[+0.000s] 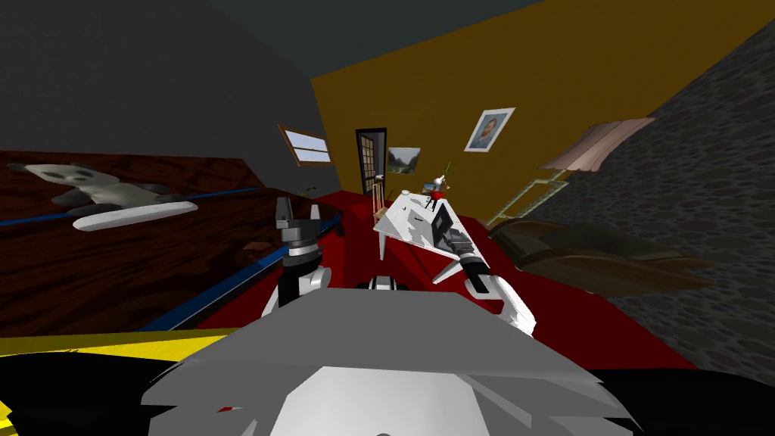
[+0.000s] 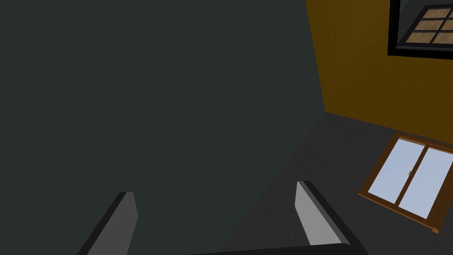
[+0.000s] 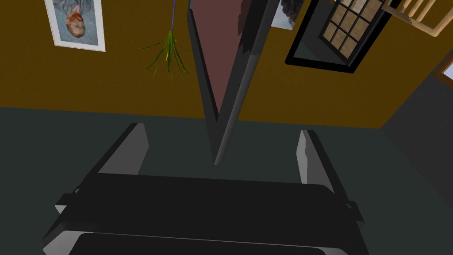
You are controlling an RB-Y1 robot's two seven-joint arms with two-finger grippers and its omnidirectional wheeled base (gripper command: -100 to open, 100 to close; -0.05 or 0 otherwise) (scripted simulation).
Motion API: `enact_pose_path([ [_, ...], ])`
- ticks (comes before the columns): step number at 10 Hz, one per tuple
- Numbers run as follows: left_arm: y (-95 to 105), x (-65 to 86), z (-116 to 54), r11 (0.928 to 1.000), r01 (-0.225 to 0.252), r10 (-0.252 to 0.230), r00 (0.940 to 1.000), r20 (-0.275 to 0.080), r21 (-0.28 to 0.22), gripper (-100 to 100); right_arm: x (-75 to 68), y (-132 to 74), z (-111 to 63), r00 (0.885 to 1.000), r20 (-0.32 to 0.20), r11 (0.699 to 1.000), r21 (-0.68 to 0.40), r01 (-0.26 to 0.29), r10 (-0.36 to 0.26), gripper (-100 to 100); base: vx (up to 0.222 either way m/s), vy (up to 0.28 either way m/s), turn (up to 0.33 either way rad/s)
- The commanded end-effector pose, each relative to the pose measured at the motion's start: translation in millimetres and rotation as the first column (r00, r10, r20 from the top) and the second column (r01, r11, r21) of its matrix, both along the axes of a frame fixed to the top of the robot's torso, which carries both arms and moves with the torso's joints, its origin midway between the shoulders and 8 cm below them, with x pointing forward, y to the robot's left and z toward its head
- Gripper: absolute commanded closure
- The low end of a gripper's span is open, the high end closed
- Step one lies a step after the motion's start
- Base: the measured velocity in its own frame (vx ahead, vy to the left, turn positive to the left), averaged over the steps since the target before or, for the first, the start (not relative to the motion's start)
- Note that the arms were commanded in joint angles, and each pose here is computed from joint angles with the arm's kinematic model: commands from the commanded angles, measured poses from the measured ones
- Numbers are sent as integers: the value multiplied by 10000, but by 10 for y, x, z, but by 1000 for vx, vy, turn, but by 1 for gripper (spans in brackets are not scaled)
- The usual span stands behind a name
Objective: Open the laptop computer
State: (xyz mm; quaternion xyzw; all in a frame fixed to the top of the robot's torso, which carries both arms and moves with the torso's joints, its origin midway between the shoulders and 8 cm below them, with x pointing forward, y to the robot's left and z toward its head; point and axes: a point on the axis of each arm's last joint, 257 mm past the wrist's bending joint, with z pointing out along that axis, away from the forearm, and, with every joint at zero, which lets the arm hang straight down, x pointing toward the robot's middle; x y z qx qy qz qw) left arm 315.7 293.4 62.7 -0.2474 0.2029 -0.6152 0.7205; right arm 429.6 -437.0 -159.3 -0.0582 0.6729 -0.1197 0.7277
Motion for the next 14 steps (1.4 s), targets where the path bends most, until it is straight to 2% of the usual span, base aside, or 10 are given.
enact_pose_path([
  [1, 0, 0, 0, 10000, 0, 0, 10000, 1, -1, 0, -7, -264, -98, 9978, -391, 9938, -994, 489, -530, -100, 68, 146, -26],
  [5, 0, 0, 0, 10000, 0, 0, 10000, 0, 1, 0, -32, -795, -154, 9819, -975, 9416, -3128, 1248, -1626, -100, 80, 138, -70],
  [7, 0, 0, 0, 10000, 0, 0, 10000, 1, 0, 0, -49, -1000, -143, 9722, -1115, 9078, -3927, 1474, -2061, -100, 77, 159, -60],
  [8, 0, 0, 0, 10000, 0, 0, 10000, 1, 1, 0, -66, -1155, -125, 9636, -1191, 8776, -4511, 1621, -2393, -100, 66, 153, -79],
  [9, 0, 0, 0, 10000, 0, 0, 10000, 1, 1, 0, -73, -1212, -116, 9602, -1212, 8655, -4722, 1671, -2516, -100, 64, 135, -56],
  [10, 0, 0, 0, 10000, 0, 0, 10000, 1, 1, 0, -63, -1155, -133, 9638, -1195, 8768, -4531, 1607, -2384, -100, 30, 54, -10],
  [11, 0, 0, 1, 10000, 0, 0, 10000, 1, 3, 0, -77, -1254, -66, 9613, -1187, 8711, -4613, 1682, -2485, -100, 67, 30, 52],
  [12, 0, 0, 0, 10000, 0, 0, 10000, 0, 3, 0, -71, -1204, -93, 9624, -1195, 8723, -4608, 1639, -2440, -100, 43, 14, 13],
  [13, 0, 0, 0, 10000, 0, 0, 10000, 0, 4, 0, -72, -1211, -86, 9621, -1190, 8724, -4600, 1654, -2452, 100, 9, -4, -18],
  [14, 0, 0, 0, 10000, -1, 1, 10000, 0, 4, 0, -27, -1247, -72, 9640, -1115, 9024, -3912, 1808, -2414, 100, -28, -60, -8],
])
